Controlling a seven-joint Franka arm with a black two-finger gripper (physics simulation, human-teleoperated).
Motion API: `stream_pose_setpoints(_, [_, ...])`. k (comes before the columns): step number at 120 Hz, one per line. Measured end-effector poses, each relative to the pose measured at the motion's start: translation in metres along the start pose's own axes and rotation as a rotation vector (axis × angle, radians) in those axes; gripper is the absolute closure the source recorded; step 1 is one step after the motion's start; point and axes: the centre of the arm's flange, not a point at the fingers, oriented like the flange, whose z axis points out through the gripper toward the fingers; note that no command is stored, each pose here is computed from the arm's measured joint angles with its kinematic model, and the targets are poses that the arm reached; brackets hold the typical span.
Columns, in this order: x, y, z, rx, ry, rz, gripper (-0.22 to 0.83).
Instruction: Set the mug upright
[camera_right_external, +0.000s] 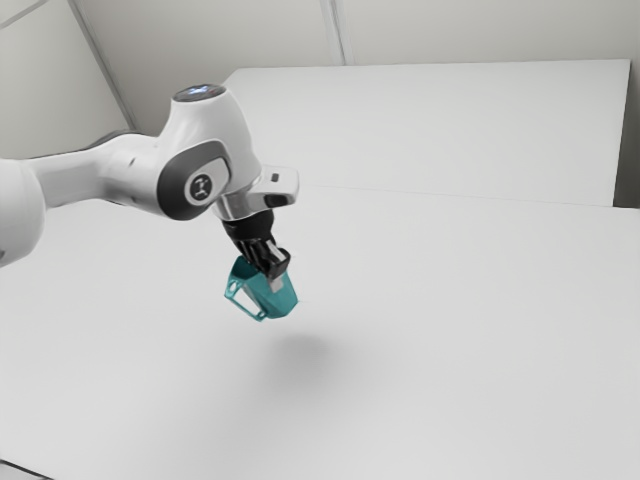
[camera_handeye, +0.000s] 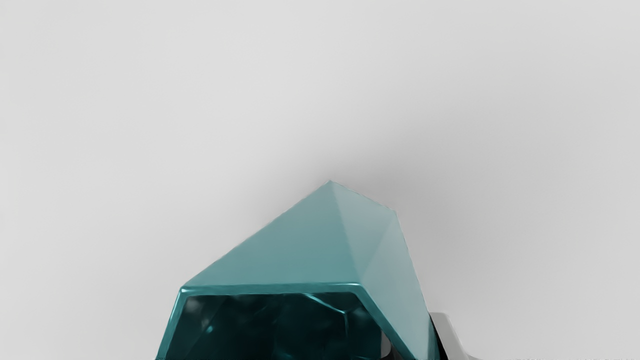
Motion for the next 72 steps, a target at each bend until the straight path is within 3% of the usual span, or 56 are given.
stream_pose_setpoints(72, [-0.047,-0.024,0.037,0.124,-0.085,-0.18,0.78])
